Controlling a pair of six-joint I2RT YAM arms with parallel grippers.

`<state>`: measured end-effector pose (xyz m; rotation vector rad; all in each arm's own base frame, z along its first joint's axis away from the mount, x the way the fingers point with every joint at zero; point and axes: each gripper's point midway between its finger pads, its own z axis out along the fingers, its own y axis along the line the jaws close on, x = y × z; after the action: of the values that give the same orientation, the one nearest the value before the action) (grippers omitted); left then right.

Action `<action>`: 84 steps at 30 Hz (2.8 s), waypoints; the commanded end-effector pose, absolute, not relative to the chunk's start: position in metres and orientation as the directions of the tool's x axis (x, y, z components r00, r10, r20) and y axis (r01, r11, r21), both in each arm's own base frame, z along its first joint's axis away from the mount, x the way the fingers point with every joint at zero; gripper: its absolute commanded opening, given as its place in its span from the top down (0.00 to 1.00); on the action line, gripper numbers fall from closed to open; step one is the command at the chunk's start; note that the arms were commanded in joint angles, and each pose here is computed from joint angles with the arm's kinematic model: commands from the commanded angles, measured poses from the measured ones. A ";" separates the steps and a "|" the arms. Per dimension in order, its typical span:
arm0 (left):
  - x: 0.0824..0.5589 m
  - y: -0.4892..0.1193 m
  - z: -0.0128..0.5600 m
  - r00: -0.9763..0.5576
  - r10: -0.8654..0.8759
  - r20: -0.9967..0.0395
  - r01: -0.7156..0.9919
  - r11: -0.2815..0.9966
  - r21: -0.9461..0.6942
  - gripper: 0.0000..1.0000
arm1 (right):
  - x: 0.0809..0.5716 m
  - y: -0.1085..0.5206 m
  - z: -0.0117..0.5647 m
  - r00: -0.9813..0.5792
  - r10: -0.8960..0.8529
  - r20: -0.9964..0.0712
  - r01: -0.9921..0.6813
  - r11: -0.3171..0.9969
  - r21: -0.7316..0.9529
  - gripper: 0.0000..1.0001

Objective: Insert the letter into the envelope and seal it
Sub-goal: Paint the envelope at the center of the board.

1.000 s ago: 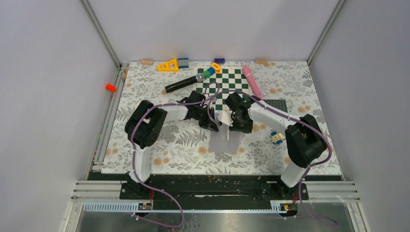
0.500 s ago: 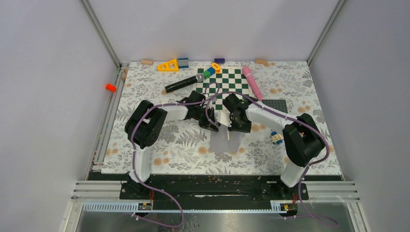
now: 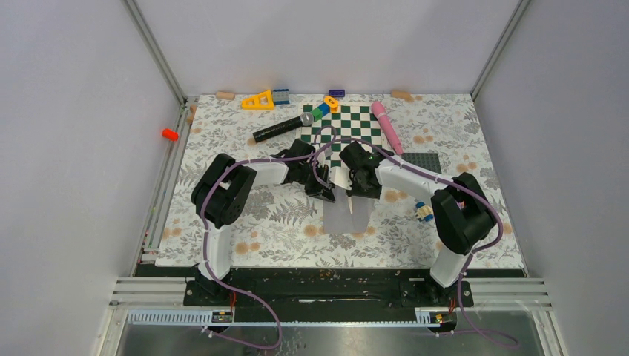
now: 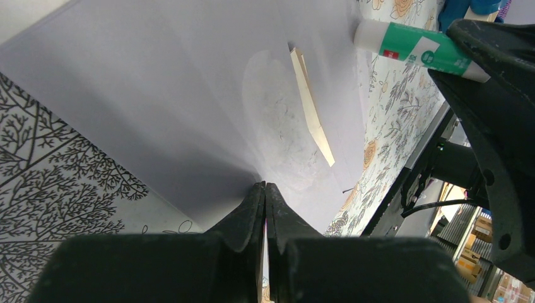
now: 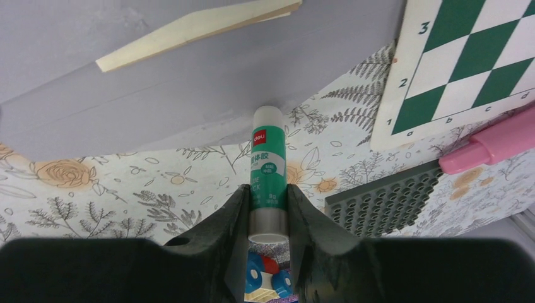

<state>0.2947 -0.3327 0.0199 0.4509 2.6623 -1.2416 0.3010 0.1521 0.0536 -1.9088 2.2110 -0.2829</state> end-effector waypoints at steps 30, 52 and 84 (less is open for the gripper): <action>0.293 -0.311 -0.012 -0.939 0.212 -0.270 0.337 0.723 -0.603 1.00 | 0.273 0.138 0.057 -0.076 -0.997 0.012 -0.972 0.072 -0.226 1.00; 0.293 -0.312 -0.012 -0.939 0.215 -0.270 0.339 0.720 -0.606 1.00 | 0.217 0.156 0.070 0.046 -0.995 -0.084 -0.994 -0.037 -0.104 1.00; 0.293 -0.313 -0.012 -0.939 0.216 -0.268 0.339 0.717 -0.609 1.00 | 0.205 0.170 0.048 0.080 -0.996 -0.041 -0.992 -0.075 -0.104 1.00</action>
<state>0.2946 -0.3333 0.0199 0.4542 2.6607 -1.2352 0.2017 0.1716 0.0517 -2.2319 2.0659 -0.0078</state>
